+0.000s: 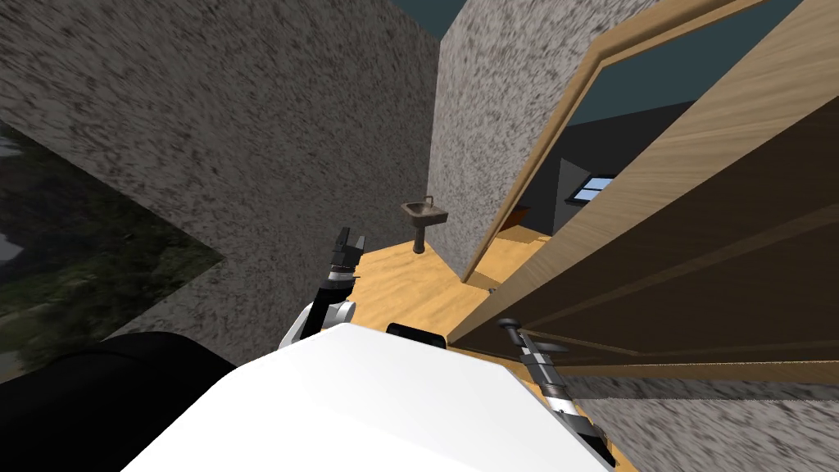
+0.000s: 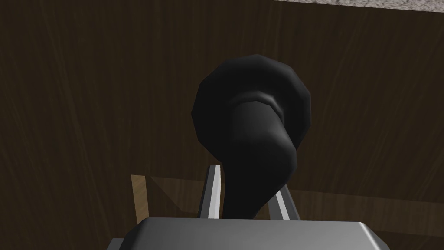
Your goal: Pull the door open
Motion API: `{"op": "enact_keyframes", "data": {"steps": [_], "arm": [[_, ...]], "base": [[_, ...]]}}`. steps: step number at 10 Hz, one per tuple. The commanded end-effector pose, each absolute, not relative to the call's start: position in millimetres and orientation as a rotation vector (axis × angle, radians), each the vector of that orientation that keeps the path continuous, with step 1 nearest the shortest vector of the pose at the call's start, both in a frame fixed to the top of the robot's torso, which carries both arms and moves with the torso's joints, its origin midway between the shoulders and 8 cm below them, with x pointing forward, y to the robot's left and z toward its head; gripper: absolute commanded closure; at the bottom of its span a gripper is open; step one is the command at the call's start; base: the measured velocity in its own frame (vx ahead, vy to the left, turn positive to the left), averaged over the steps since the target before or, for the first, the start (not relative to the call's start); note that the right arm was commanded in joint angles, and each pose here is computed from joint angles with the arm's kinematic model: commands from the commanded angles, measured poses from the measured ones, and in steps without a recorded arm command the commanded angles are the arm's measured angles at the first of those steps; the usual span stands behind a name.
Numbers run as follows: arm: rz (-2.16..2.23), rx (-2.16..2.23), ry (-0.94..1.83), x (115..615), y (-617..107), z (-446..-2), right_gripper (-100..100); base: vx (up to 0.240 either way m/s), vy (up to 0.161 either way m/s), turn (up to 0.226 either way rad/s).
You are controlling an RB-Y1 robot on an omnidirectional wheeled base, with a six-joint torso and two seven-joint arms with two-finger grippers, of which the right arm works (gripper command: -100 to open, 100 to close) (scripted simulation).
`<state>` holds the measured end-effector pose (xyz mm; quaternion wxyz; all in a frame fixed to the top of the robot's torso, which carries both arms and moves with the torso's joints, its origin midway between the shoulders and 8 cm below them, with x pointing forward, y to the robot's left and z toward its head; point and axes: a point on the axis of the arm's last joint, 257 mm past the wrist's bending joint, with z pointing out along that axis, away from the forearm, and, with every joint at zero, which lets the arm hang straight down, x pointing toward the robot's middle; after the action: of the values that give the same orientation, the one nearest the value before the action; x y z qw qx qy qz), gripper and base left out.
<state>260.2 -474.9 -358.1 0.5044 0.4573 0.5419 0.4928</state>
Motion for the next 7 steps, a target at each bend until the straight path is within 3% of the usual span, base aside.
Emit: {"op": "enact_keyframes", "data": {"steps": [1, 5, 7], "arm": [[1.193, 1.095, 1.310, 258.3, -476.5, -356.0, 100], [1.199, 1.087, 1.317, 255.0, -478.2, -354.7, 100], [1.203, 1.094, 1.322, 256.4, -476.3, -357.6, 100]], "base": [[-0.210, -0.044, 0.142], [-0.192, -0.058, 0.127], [-0.091, -0.018, 0.070]]}}
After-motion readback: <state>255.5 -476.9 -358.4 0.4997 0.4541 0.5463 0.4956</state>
